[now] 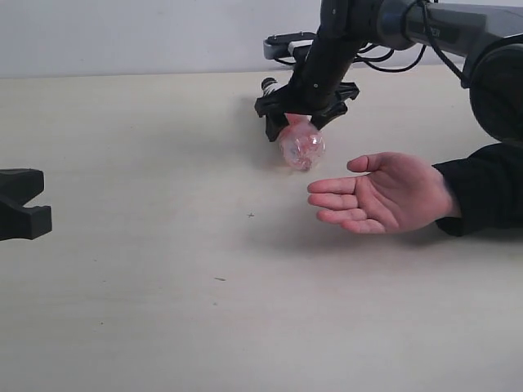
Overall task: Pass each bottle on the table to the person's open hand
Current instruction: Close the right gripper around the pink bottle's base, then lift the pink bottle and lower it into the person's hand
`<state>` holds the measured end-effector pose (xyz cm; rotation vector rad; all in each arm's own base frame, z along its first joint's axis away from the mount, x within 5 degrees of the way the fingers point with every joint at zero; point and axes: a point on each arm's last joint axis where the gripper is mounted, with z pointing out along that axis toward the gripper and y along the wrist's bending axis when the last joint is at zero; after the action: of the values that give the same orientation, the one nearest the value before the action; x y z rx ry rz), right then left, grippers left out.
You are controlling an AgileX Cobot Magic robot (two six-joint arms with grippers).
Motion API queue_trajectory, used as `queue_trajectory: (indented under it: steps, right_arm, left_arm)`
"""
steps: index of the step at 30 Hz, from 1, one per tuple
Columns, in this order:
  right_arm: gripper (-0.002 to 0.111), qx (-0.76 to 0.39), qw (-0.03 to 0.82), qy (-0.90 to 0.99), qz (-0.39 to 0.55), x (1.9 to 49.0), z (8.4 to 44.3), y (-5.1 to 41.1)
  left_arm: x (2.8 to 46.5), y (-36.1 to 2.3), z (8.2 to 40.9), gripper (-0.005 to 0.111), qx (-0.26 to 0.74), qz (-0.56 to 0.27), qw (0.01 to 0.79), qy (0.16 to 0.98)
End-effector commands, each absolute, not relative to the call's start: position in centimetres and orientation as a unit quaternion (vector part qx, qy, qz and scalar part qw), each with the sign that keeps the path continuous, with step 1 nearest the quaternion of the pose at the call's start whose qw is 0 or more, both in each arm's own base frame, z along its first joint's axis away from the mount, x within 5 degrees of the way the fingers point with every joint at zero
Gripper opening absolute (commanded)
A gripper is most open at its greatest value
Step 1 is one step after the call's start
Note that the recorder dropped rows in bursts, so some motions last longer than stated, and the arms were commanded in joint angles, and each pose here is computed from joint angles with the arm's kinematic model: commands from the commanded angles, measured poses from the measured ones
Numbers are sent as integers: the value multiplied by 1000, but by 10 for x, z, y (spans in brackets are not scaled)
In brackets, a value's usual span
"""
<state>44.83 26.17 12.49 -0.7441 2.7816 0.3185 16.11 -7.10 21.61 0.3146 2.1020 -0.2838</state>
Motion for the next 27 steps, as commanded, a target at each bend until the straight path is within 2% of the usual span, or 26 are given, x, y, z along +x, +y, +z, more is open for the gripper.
queue_trajectory:
  steps: [1, 5, 9, 11, 19, 27]
  right_arm:
    - [75, -260, 119, 952, 107, 449, 123, 261]
    - [50, -256, 116, 954, 107, 448, 124, 261]
    - [13, -253, 113, 955, 107, 448, 124, 261]
    - [-1, -253, 113, 955, 107, 448, 125, 261]
    - [0, -242, 147, 952, 118, 446, 165, 260]
    - [0, -243, 168, 948, 120, 429, 234, 250]
  left_arm:
    - [160, -70, 216, 0, 124, -116, 481, 860]
    - [160, -70, 216, 0, 124, -116, 481, 860]
    - [160, -70, 216, 0, 124, -116, 481, 860]
    - [160, -70, 216, 0, 124, -116, 481, 860]
    - [160, -70, 216, 0, 124, -116, 481, 860]
    - [160, -70, 216, 0, 124, -116, 481, 860]
